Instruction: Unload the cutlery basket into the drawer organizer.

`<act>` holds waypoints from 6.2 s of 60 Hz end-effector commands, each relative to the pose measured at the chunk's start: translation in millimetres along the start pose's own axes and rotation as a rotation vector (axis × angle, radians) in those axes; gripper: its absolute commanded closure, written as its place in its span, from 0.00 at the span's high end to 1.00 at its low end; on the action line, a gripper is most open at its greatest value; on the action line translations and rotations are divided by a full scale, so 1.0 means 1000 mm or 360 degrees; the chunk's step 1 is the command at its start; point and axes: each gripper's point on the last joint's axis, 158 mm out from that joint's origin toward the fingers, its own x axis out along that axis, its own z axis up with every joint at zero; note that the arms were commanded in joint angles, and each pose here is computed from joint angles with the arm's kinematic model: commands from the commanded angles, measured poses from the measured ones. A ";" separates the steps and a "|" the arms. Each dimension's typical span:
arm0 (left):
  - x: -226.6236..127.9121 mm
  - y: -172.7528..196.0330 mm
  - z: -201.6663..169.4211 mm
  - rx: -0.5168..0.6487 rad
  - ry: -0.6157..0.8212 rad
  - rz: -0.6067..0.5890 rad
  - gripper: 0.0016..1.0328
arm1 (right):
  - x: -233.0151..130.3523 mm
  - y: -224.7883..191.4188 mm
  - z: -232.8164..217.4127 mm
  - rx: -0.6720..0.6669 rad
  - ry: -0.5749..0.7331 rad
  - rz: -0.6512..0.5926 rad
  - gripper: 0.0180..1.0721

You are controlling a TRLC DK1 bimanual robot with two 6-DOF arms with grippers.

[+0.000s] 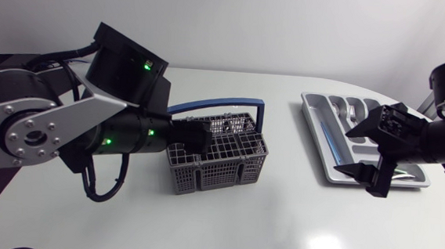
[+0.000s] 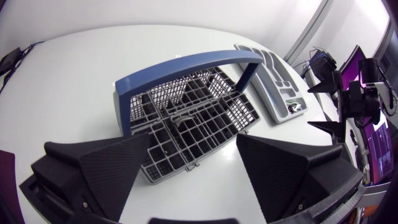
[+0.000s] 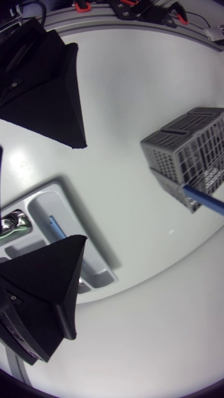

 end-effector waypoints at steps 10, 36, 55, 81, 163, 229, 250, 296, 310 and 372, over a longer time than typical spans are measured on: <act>0.005 0.010 0.002 -0.0096 0.0033 0.0013 0.95 | -0.002 0.025 0.077 -0.0083 -0.0182 0.0115 0.95; 0.000 0.044 -0.009 -0.0126 0.0058 0.0029 0.95 | 0.038 0.071 0.169 -0.0365 -0.0233 0.0230 0.95; -0.001 0.064 -0.025 -0.0070 0.0065 -0.0005 0.95 | 0.071 0.095 0.202 -0.0555 -0.0196 0.0216 0.92; 0.003 0.019 -0.014 0.0385 -0.0016 -0.0151 0.95 | 0.070 0.101 0.192 -0.0564 -0.0165 0.0225 0.92; 0.033 -0.013 -0.016 0.1908 0.0434 -0.0022 0.57 | 0.034 0.109 0.128 -0.0372 -0.0203 0.0246 0.92; 0.041 -0.008 0.006 0.1781 0.0560 0.0069 0.41 | 0.031 0.110 0.122 -0.0343 -0.0204 0.0260 0.92; 0.031 -0.009 0.014 0.1797 0.0536 0.0123 0.41 | 0.031 0.108 0.125 -0.0340 -0.0207 0.0256 0.92; 0.073 0.028 -0.014 0.1845 0.0727 0.0262 0.45 | 0.030 0.109 0.123 -0.0338 -0.0204 0.0260 0.92; 0.080 0.032 -0.015 0.1842 0.0746 0.0270 0.34 | 0.031 0.110 0.121 -0.0336 -0.0199 0.0266 0.92; 0.078 0.019 0.001 0.1772 0.0609 0.0262 0.04 | 0.026 0.110 0.115 -0.0329 -0.0211 0.0250 0.91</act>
